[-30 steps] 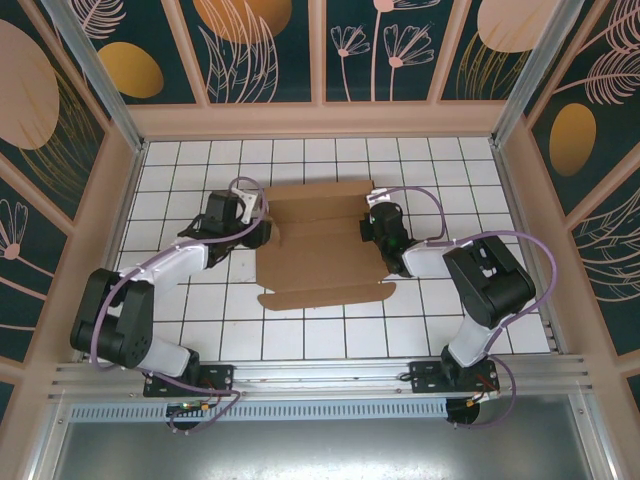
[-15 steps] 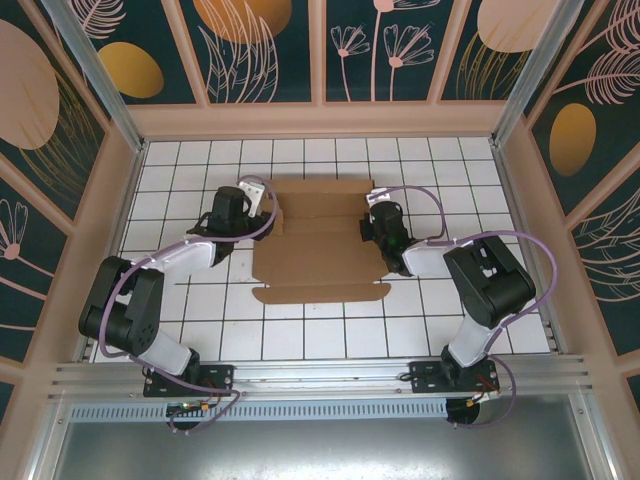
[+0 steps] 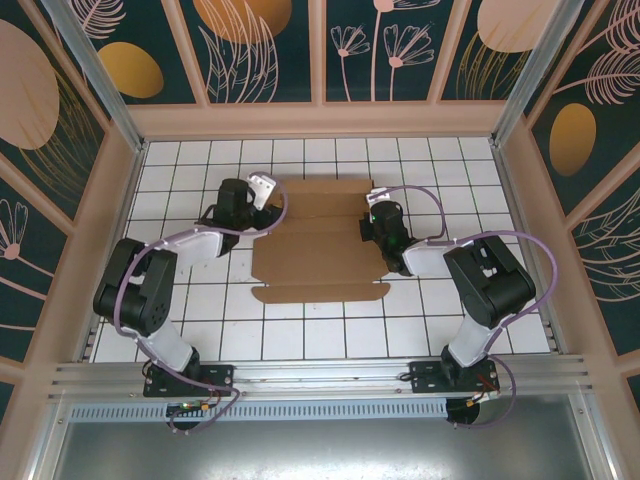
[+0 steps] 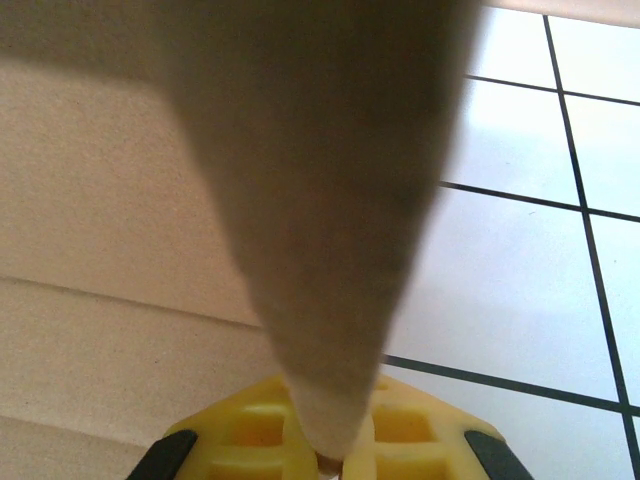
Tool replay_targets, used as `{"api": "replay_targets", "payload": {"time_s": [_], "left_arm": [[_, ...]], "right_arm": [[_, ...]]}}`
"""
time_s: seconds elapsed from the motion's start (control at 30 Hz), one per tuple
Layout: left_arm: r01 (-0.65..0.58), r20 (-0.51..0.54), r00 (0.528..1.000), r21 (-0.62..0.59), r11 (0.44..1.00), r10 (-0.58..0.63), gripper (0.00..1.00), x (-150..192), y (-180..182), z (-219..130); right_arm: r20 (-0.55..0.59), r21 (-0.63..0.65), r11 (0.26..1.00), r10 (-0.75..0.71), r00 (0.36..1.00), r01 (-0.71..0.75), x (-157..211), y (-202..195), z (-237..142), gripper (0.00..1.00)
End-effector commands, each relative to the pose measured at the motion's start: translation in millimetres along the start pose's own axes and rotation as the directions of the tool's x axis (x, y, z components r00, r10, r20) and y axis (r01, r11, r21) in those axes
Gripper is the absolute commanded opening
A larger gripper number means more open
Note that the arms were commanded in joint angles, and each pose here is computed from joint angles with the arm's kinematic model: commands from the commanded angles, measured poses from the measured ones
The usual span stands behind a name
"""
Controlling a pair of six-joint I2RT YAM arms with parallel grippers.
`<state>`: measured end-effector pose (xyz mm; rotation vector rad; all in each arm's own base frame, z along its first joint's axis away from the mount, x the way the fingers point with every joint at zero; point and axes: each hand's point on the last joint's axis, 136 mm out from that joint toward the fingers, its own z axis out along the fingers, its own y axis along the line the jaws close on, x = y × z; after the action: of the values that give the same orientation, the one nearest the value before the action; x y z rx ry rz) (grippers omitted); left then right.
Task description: Fold the paper box
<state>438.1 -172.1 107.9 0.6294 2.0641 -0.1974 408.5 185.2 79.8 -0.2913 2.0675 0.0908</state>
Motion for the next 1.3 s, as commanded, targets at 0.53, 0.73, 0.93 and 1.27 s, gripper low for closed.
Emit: {"api": "replay_targets", "payload": {"time_s": [0.53, 0.73, 0.93, 1.27], "left_arm": [[0.108, -0.075, 0.991, -0.018, 0.994, -0.109, 0.18, 4.3, 13.6, 6.8], [0.111, -0.077, 0.989, -0.144, 0.983, -0.123, 0.07, 1.7, 20.2, 4.8], [0.151, -0.020, 0.986, -0.280, 0.948, -0.163, 0.00, -11.5, 33.6, -5.9], [0.183, -0.096, 0.973, -0.232, 0.955, -0.209, 0.00, 11.6, 11.8, 8.7]], "right_arm": [[-0.062, 0.006, 1.000, -0.024, 0.998, 0.024, 10.5, -1.0, 2.3, 0.06], [-0.042, 0.053, 0.998, 0.039, 0.998, -0.036, 1.6, -6.5, -4.0, 0.04], [-0.001, 0.083, 0.992, 0.099, 0.995, -0.099, -16.5, -12.3, -13.9, 0.00], [0.005, 0.079, 0.988, 0.135, 0.991, -0.135, -20.7, -5.5, -17.1, 0.00]]}}
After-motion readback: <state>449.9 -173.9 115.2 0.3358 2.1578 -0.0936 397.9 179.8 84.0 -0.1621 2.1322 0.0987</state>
